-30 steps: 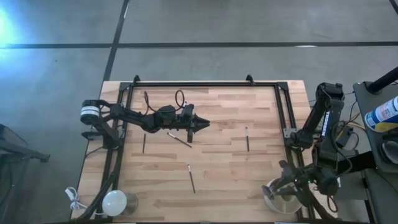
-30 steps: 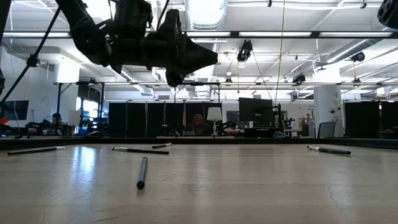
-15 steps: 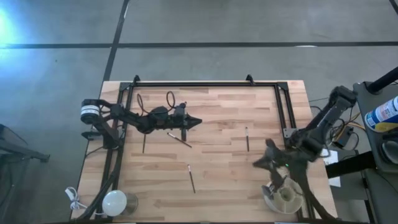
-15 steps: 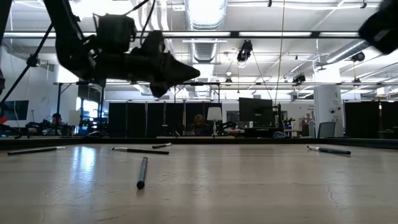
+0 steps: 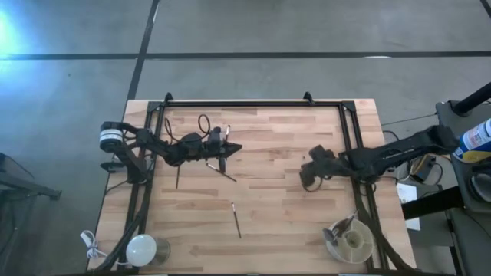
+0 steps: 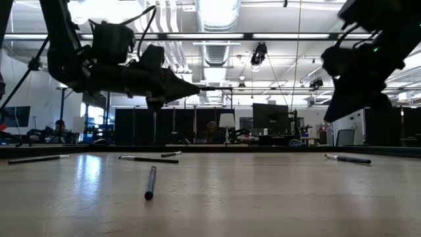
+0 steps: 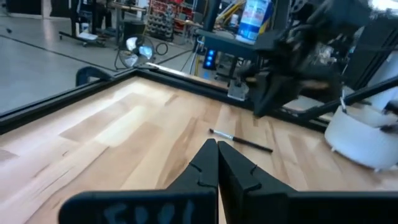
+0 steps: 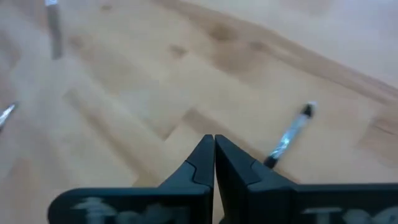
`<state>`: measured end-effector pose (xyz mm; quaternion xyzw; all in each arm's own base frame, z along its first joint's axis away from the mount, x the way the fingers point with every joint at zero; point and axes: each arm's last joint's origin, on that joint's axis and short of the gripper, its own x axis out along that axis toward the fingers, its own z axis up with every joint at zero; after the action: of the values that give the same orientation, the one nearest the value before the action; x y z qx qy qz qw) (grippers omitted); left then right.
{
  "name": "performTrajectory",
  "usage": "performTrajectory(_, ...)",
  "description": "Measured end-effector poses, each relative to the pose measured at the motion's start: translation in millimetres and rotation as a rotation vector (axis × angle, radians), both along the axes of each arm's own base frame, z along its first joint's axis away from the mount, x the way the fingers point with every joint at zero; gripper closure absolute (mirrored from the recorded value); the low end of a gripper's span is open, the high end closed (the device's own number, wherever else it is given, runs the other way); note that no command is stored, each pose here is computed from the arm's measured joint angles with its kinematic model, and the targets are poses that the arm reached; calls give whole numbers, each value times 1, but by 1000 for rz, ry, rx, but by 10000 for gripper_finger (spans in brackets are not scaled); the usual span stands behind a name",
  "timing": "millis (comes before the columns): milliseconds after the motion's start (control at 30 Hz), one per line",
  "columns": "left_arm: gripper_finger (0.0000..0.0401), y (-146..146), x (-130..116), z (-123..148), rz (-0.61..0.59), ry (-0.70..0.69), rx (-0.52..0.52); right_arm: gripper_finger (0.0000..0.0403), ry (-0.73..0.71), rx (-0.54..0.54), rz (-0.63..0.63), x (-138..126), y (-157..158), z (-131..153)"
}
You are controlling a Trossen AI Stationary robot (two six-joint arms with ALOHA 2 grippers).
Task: Put items in baskets/containers
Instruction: Put the black eyeshadow brush into the white organizer
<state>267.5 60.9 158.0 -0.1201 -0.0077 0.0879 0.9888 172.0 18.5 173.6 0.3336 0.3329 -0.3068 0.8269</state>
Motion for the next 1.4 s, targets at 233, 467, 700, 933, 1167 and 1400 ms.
performTrajectory(233, 401, 0, 1, -2, -15, 25, -21, 361, 99, 22, -144, 12, -23, -7)
performTrajectory(467, 401, -1, 1, -4, -25, 49, -7, 301, 87, -28, -65, 50, -32, -3)
performTrajectory(700, 401, -5, -3, -14, -134, 174, -4, 260, 110, -101, 115, 84, -34, -2)
performTrajectory(933, 378, -11, -18, -13, -159, 509, -107, 253, 148, -174, 203, 86, -40, -1)
performTrajectory(1167, 320, -16, -34, 9, -179, 896, -158, 252, 150, -242, 278, 87, -39, 1)
performTrajectory(1400, 290, -15, -41, 7, -179, 1114, -66, 252, 125, -292, 326, 91, -39, 4)
